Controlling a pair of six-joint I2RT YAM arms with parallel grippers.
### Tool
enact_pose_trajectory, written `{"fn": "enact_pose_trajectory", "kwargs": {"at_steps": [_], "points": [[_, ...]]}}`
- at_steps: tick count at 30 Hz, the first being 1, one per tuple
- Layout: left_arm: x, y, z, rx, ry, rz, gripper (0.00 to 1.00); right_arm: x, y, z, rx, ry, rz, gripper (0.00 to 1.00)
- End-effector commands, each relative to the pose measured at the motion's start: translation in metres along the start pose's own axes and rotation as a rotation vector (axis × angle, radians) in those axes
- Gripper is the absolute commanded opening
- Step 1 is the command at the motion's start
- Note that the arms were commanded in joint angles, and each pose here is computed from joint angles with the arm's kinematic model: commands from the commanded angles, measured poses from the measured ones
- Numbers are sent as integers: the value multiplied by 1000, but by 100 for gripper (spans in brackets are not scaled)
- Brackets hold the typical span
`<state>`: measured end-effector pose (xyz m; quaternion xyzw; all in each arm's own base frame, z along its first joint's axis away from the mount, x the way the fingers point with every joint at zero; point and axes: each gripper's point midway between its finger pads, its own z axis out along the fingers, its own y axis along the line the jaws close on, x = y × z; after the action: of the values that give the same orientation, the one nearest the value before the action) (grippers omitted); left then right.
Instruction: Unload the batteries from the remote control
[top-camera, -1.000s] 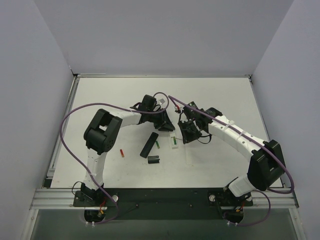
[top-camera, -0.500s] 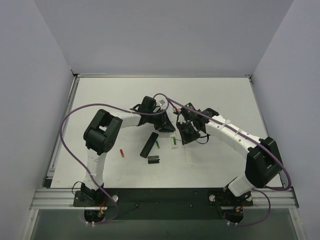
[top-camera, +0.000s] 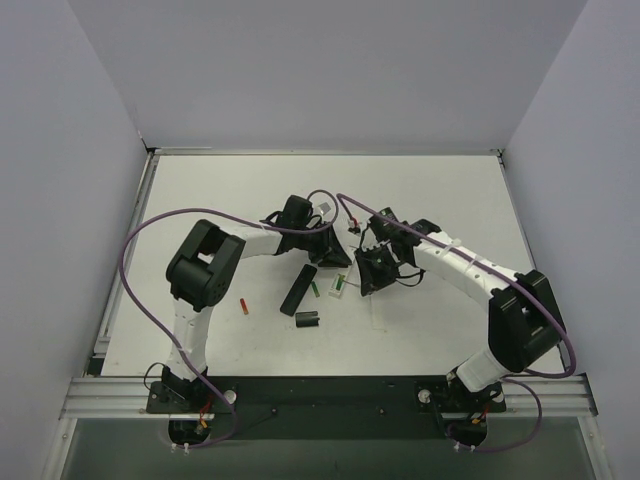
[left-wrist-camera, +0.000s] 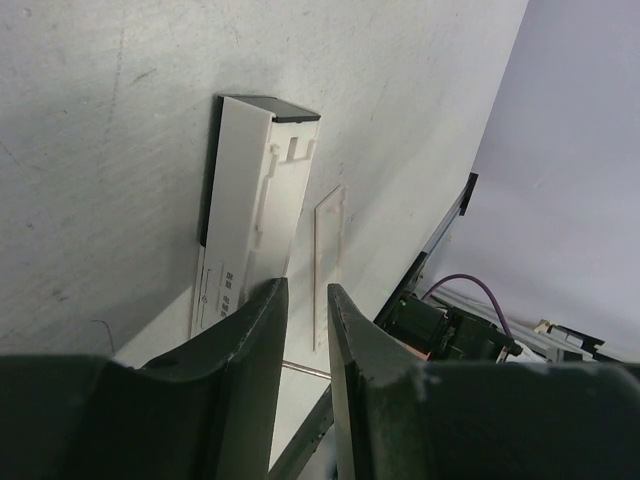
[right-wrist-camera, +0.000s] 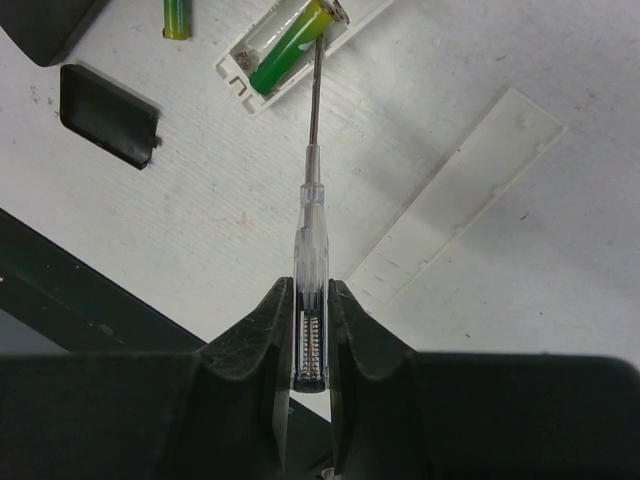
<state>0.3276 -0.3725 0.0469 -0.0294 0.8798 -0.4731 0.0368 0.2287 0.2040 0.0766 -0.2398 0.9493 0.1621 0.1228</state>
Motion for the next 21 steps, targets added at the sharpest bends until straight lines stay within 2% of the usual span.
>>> {"fn": "enact_pose_trajectory", "kwargs": {"at_steps": [1, 9, 21], "points": [[7, 27, 1, -97, -18, -6, 34, 12, 11, 0, -161, -10, 25, 0], [9, 29, 0, -108, -15, -7, 34, 14, -5, 5, -140, -52, 70, 0], [10, 28, -2, -114, -12, -4, 34, 20, -6, 20, -234, -103, 98, 0]]}}
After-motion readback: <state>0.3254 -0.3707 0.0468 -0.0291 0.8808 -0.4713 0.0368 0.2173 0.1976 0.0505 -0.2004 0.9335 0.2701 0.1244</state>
